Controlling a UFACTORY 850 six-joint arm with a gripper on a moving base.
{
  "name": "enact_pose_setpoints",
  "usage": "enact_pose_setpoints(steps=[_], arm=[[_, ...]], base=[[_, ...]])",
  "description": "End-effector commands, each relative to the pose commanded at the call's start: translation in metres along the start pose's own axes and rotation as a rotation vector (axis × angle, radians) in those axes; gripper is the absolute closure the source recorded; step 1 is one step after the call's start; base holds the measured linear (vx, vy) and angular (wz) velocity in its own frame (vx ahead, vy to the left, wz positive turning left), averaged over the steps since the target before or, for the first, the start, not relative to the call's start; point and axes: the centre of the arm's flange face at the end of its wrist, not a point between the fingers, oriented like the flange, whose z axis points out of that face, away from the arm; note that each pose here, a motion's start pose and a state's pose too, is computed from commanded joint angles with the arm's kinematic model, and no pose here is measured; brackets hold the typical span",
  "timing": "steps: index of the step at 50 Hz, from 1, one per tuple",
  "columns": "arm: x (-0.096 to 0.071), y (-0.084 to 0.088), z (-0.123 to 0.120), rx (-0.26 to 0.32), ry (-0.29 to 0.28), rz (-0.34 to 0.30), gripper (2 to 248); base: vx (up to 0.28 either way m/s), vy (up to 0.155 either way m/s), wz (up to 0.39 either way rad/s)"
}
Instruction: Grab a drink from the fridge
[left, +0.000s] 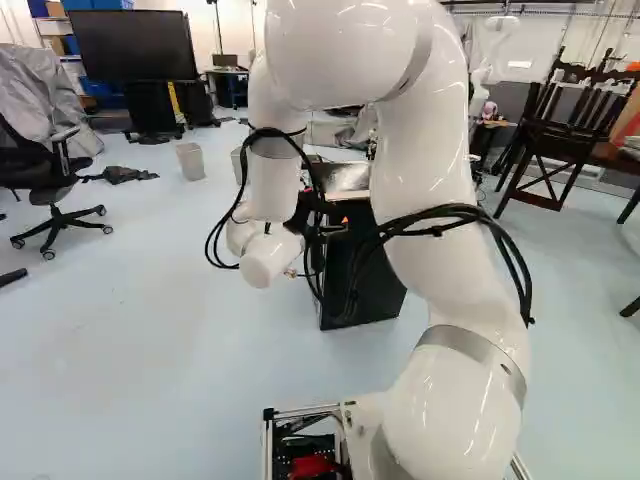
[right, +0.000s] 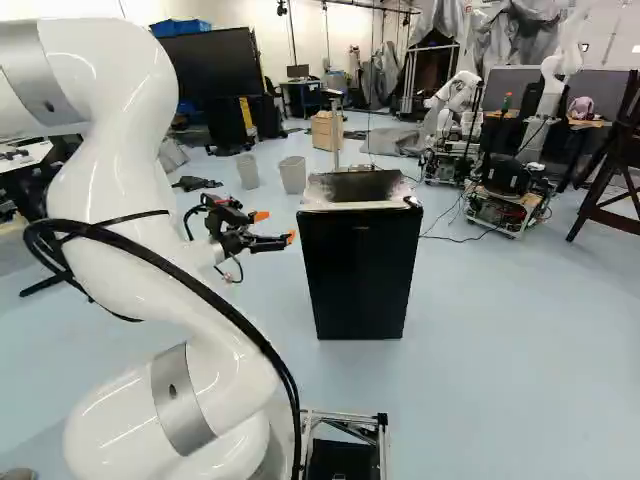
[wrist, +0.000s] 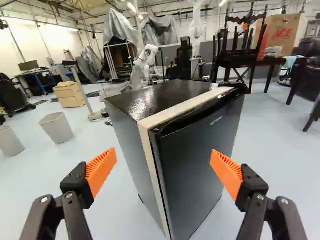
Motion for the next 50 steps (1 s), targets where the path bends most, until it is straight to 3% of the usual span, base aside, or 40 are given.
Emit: enact_pose_setpoints(steps=[11, 25, 50], arm=[[-0.001, -0.011, 0.013, -0.049, 0.003, 0.029, 3], [-0.004, -0.011, 0.015, -0.081, -0.010, 0.038, 3], [-0.037, -0.012, 0.024, -0.108, -0.033, -0.009, 3]], base=[[0.000, 0.000, 0.000], [0.000, 0.000, 0.000], [0.000, 0.000, 0.000]])
